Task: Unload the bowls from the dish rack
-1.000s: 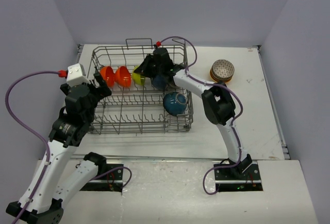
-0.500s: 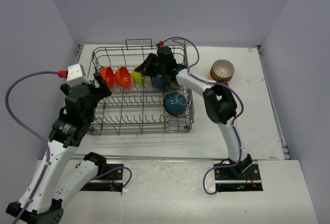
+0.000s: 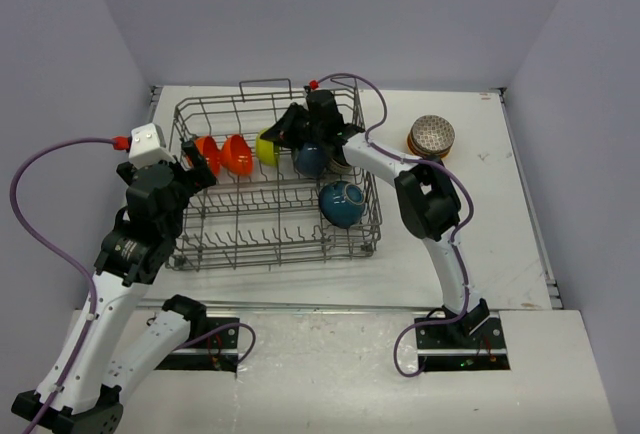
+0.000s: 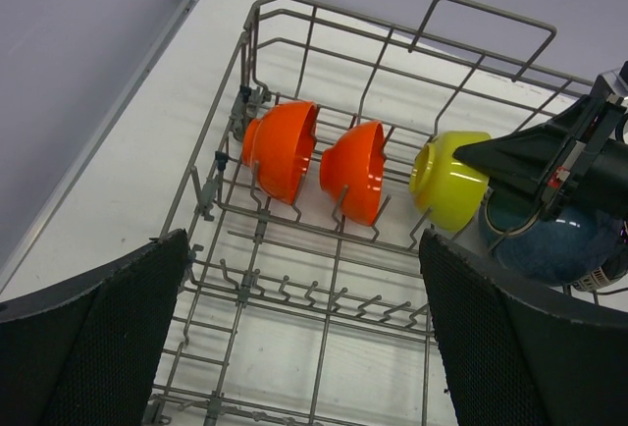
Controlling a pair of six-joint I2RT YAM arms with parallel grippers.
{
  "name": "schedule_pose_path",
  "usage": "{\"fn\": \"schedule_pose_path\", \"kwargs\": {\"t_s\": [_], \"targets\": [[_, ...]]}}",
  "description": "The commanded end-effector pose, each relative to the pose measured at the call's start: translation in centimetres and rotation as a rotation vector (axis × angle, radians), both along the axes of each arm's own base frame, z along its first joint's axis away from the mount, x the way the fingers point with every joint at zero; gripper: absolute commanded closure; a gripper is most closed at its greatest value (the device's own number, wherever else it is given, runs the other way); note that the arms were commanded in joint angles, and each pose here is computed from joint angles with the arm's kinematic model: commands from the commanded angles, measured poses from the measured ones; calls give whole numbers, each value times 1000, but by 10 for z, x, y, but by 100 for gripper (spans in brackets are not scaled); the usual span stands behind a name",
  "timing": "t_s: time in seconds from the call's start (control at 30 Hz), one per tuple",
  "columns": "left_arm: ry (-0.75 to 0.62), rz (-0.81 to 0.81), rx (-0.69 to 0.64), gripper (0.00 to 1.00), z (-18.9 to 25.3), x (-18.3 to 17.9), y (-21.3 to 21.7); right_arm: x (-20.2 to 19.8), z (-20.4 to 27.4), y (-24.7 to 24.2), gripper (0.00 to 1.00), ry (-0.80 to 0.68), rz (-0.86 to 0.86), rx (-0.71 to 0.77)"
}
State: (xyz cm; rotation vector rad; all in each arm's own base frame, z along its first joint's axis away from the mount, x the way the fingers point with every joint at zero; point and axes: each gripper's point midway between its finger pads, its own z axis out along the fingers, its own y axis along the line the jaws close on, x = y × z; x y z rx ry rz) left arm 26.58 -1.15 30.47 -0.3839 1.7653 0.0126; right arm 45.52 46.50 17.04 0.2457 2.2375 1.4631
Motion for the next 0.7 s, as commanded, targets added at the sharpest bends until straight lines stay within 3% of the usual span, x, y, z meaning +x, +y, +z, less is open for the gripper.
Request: {"fn": "schedule_pose_path", "kwargs": {"t_s": [0.0,0.67], "targets": [[-36,7,10,0,7,3,2,-32,177,4,100,-271,111,300],[-35,9,7,0,6,4,3,-39,212,0,100,-218,99,358]]}}
